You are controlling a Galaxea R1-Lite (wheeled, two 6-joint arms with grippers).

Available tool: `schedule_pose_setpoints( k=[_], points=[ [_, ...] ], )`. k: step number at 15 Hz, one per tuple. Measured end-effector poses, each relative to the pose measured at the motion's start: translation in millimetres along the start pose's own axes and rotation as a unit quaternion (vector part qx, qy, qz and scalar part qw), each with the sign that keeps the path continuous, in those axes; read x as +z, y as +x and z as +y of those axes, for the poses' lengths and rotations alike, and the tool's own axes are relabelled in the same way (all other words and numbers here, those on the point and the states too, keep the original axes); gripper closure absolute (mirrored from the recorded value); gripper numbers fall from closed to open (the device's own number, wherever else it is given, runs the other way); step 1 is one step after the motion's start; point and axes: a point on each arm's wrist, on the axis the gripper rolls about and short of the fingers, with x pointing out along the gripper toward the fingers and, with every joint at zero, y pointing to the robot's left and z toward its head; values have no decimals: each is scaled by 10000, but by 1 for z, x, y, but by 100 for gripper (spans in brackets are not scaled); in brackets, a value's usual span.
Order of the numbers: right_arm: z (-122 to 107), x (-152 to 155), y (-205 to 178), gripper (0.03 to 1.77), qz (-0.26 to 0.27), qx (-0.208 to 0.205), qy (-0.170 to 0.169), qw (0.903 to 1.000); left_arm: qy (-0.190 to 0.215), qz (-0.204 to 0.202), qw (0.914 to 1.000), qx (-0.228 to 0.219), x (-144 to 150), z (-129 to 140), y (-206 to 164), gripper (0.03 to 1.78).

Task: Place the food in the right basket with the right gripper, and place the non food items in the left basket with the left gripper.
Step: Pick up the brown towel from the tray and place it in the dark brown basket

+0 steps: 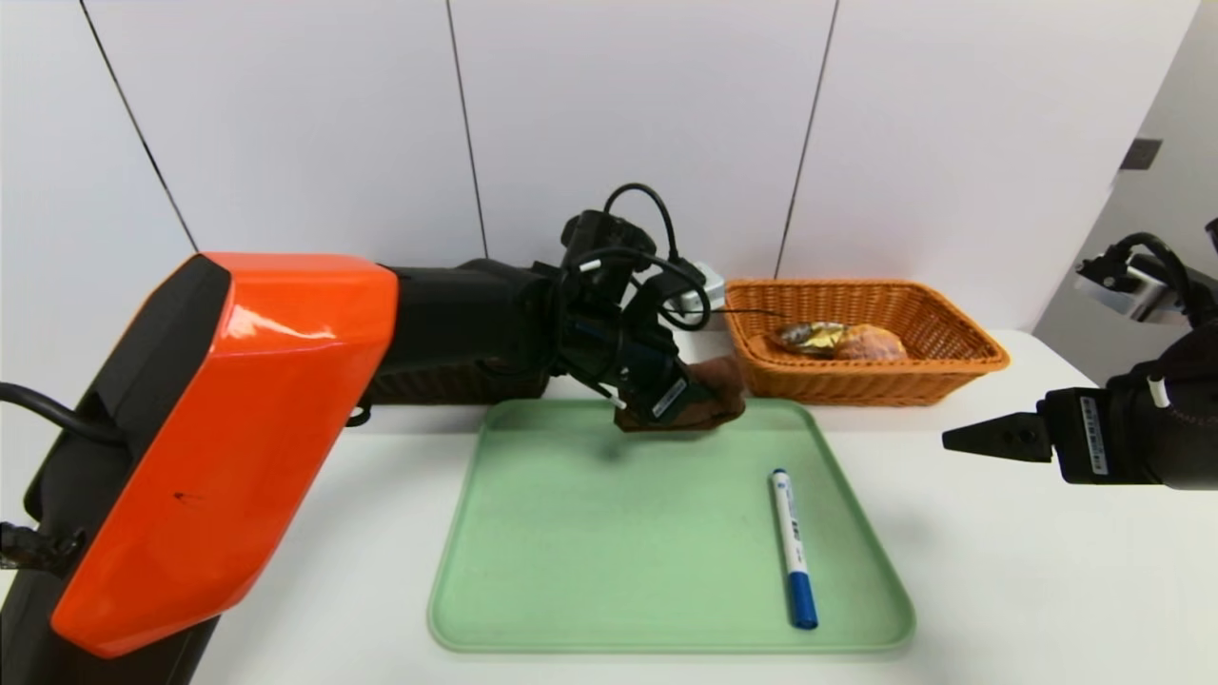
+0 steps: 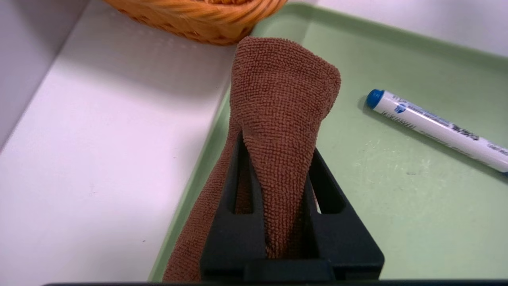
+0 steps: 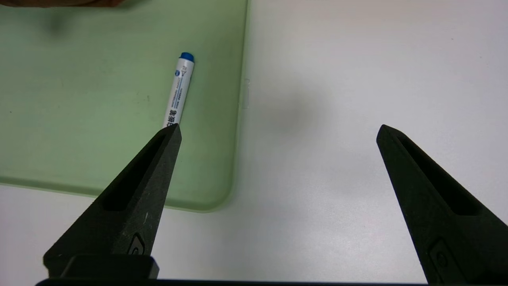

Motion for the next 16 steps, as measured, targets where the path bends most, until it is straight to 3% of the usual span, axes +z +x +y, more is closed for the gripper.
schedule_pose_setpoints(
  k=[4,8,13,16],
  points=[
    [0,0,0,10,-1,0,-12,10000,120,-304,9993,183,28,-3,-39,154],
    [0,0,0,11,-8,-1,-30,10000,182,-626,9954,708,49,7,-94,154],
    [1,-4,0,10,51,21,-66,10000,-164,-533,9876,1466,37,45,-161,154],
    [2,-7,0,10,82,38,-90,9999,-481,-390,9808,1849,15,74,-176,154]
  ],
)
